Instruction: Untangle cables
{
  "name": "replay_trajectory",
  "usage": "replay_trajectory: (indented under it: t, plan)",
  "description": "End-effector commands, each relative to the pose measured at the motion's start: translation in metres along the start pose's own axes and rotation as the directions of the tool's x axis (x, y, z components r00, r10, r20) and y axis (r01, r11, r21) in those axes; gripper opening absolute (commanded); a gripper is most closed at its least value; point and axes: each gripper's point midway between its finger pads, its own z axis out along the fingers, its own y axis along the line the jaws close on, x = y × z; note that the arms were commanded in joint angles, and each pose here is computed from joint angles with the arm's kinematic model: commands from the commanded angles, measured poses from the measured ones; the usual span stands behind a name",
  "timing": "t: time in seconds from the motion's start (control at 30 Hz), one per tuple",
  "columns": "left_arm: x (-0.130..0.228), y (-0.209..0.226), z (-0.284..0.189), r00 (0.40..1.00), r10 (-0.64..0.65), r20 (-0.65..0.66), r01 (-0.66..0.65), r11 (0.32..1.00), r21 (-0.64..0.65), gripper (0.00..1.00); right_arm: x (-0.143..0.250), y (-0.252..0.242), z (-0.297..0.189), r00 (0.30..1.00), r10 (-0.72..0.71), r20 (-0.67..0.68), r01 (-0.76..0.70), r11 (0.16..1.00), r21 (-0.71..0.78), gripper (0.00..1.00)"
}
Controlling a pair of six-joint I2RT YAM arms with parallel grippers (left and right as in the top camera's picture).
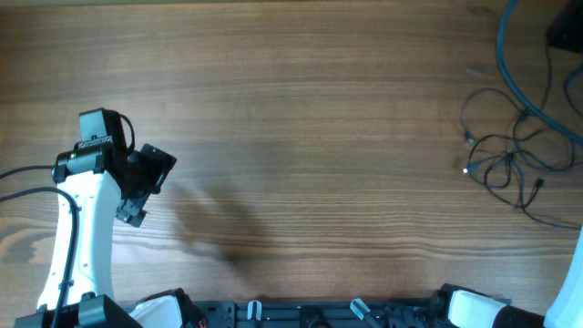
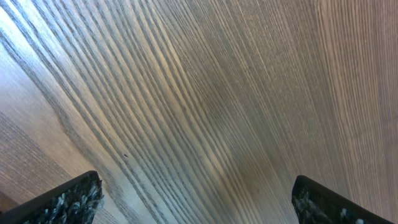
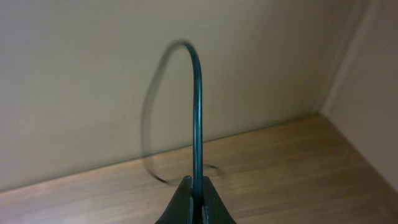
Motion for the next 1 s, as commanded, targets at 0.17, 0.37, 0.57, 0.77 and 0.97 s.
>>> replay_trajectory:
  t: [0.17, 0.37, 0.57, 0.77, 0.97]
  plan:
    - [0.0, 0.006, 0.004, 1.0, -0.019, -0.002, 0.019, 1.0, -0.024, 1.0, -0.028, -0.07, -0.014, 0.963, 0.2, 0.178, -0.243, 0.934, 0.264, 0.04]
    - [0.0, 0.006, 0.004, 1.0, -0.019, -0.002, 0.019, 1.0, -0.024, 1.0, 0.005, -0.108, -0.006, 0.963, 0.243, 0.121, -0.271, 0.845, 0.462, 0.04]
    - [0.002, 0.008, 0.004, 1.0, -0.02, -0.011, 0.019, 0.999, -0.034, 1.0, 0.037, -0.138, 0.01, 0.958, 0.285, 0.028, -0.254, 0.802, 0.541, 0.04]
    - [0.002, 0.008, 0.004, 1.0, -0.02, -0.01, 0.02, 0.999, -0.033, 1.0, 0.099, -0.168, 0.021, 0.917, 0.365, -0.164, -0.185, 0.75, 0.635, 0.04]
    - [0.002, 0.008, 0.004, 1.0, -0.02, -0.01, 0.02, 0.999, -0.033, 1.0, 0.159, -0.174, 0.035, 0.831, 0.426, -0.358, -0.089, 0.736, 0.671, 0.04]
